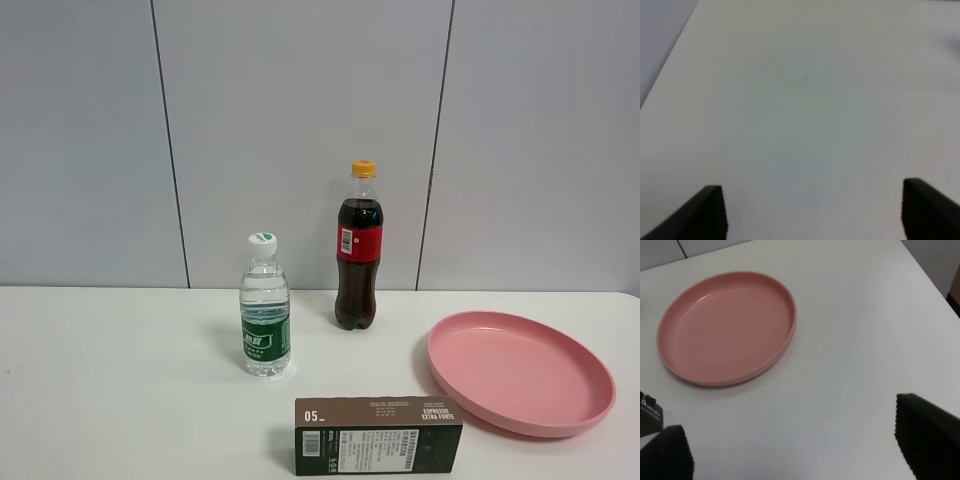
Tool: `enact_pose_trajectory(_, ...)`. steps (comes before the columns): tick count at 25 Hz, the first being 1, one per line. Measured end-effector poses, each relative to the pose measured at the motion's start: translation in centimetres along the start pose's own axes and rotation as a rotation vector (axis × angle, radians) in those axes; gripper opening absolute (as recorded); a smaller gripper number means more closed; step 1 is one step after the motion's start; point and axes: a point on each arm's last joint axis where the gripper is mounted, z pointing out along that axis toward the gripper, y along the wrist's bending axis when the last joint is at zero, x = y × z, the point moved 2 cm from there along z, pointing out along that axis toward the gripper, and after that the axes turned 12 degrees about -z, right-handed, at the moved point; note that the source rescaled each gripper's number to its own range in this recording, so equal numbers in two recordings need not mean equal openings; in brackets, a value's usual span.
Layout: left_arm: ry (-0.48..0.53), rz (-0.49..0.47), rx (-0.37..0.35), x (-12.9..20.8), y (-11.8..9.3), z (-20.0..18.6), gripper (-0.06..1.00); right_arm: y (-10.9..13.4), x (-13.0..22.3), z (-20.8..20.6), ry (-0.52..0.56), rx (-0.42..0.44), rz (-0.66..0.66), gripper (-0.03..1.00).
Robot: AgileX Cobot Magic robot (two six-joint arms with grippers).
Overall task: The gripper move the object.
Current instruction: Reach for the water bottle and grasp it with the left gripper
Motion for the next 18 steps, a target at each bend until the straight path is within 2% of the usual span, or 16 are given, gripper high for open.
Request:
enact_pose_trajectory(4, -0.064, 0.005, 0.073, -3.0, -1.3, -1.8, 0.38, 0.0, 0.0, 0.0, 0.0, 0.0, 0.0, 1.0)
enact_pose_trajectory(8, -0.121, 0.044, 0.133, -7.4, -2.8, -1.4, 0.38, 0.0, 0.0, 0.0, 0.0, 0.0, 0.0, 1.0)
enact_pose_trajectory(10, -0.117, 0.037, 0.181, -9.0, -3.7, 0.1, 0.39, 0.0, 0.0, 0.0, 0.0, 0.0, 0.0, 1.0)
enact_pose_trajectory(12, -0.078, 0.032, 0.21, -10.1, -4.3, 2.4, 0.46, 0.0, 0.0, 0.0, 0.0, 0.0, 0.0, 1.0)
enact_pose_trajectory(14, -0.045, 0.053, 0.221, -10.9, -4.6, 4.7, 0.5, 0.0, 0.0, 0.0, 0.0, 0.0, 0.0, 1.0)
enact_pose_trajectory(18, 0.024, 0.106, 0.217, -11.8, -5.0, 9.6, 0.52, 0.0, 0.0, 0.0, 0.0, 0.0, 0.0, 1.0)
